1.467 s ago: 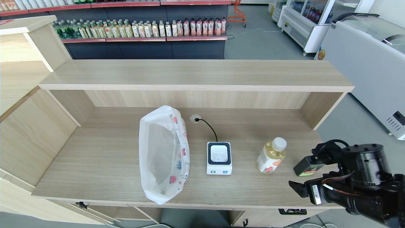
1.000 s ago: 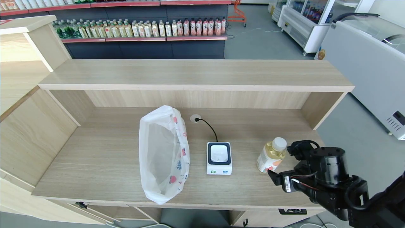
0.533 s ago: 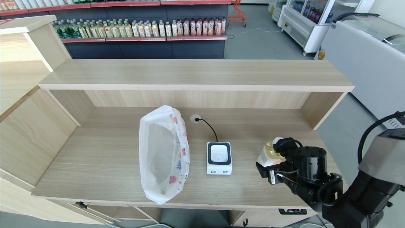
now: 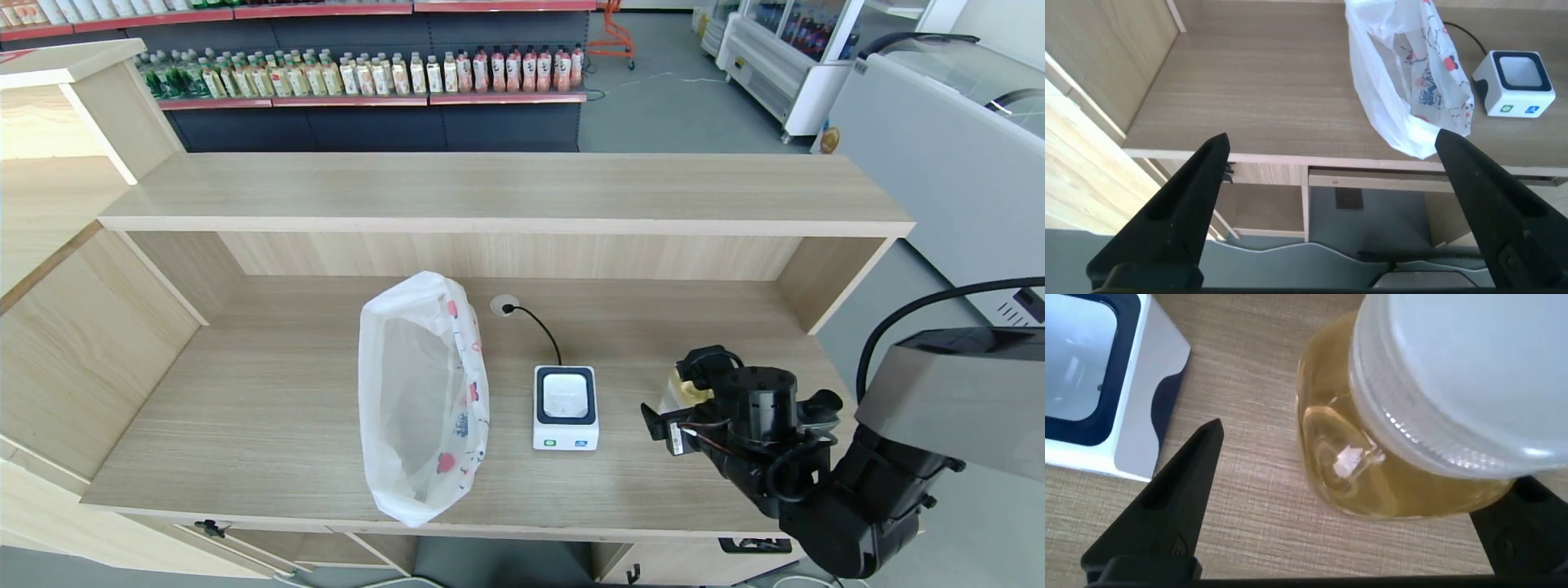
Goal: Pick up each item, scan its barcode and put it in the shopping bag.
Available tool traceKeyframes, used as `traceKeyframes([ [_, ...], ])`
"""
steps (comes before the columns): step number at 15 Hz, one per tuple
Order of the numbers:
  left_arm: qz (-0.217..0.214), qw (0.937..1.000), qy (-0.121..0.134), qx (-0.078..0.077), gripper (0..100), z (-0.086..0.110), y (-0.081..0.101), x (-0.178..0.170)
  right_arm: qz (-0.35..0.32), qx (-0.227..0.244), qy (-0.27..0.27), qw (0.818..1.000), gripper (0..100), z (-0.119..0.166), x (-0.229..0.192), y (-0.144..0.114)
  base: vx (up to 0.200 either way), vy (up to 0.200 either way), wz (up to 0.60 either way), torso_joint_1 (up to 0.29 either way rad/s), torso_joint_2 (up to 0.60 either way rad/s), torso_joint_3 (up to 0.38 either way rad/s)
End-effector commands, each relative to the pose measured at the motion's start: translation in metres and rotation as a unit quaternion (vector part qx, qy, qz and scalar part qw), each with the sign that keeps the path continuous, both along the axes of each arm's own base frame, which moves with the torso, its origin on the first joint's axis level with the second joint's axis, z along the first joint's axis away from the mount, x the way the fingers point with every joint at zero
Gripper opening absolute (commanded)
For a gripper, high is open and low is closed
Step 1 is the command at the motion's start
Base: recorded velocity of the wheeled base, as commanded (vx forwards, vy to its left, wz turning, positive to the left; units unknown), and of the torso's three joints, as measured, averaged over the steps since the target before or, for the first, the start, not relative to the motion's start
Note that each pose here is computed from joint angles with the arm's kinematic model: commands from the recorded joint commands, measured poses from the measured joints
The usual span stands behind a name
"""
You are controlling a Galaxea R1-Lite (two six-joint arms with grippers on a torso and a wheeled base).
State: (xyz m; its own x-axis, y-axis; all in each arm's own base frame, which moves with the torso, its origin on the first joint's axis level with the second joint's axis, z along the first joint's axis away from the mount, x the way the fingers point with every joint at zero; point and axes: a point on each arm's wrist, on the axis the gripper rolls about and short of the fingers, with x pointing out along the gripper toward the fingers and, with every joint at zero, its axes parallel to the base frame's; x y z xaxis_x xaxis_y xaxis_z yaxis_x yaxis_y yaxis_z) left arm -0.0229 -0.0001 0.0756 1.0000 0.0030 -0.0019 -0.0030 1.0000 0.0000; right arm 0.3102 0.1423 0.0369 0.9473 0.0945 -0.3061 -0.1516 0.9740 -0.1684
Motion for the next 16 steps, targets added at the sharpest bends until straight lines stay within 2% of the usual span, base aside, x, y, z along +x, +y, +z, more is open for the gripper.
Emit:
traceKeyframes([
  [1,0.0,1.0,0.0,0.0,100,0.0,0.0,0.0,0.001,0.0,0.001,1.0,100,-0.005,0.006,0.003,0.0,0.0,0.0,0.0,0.0,0.0],
  [5,0.0,1.0,0.0,0.0,100,0.0,0.0,0.0,-0.006,0.0,-0.016,1.0,100,0.0,0.018,0.001,0.0,0.0,0.0,0.0,0.0,0.0],
  [9,0.0,1.0,0.0,0.0,100,0.0,0.0,0.0,0.013,0.005,-0.011,1.0,100,-0.01,0.03,0.0,0.0,0.0,0.0,0.0,0.0,0.0],
  [10,0.0,1.0,0.0,0.0,100,0.0,0.0,0.0,0.012,0.004,-0.012,1.0,0,-0.012,0.032,0.001,0.0,0.0,0.0,0.0,0.0,0.0],
  [16,0.0,1.0,0.0,0.0,100,0.0,0.0,0.0,0.02,0.003,-0.033,0.999,0,-0.003,0.042,0.007,0.0,0.0,0.0,0.0,0.0,0.0],
])
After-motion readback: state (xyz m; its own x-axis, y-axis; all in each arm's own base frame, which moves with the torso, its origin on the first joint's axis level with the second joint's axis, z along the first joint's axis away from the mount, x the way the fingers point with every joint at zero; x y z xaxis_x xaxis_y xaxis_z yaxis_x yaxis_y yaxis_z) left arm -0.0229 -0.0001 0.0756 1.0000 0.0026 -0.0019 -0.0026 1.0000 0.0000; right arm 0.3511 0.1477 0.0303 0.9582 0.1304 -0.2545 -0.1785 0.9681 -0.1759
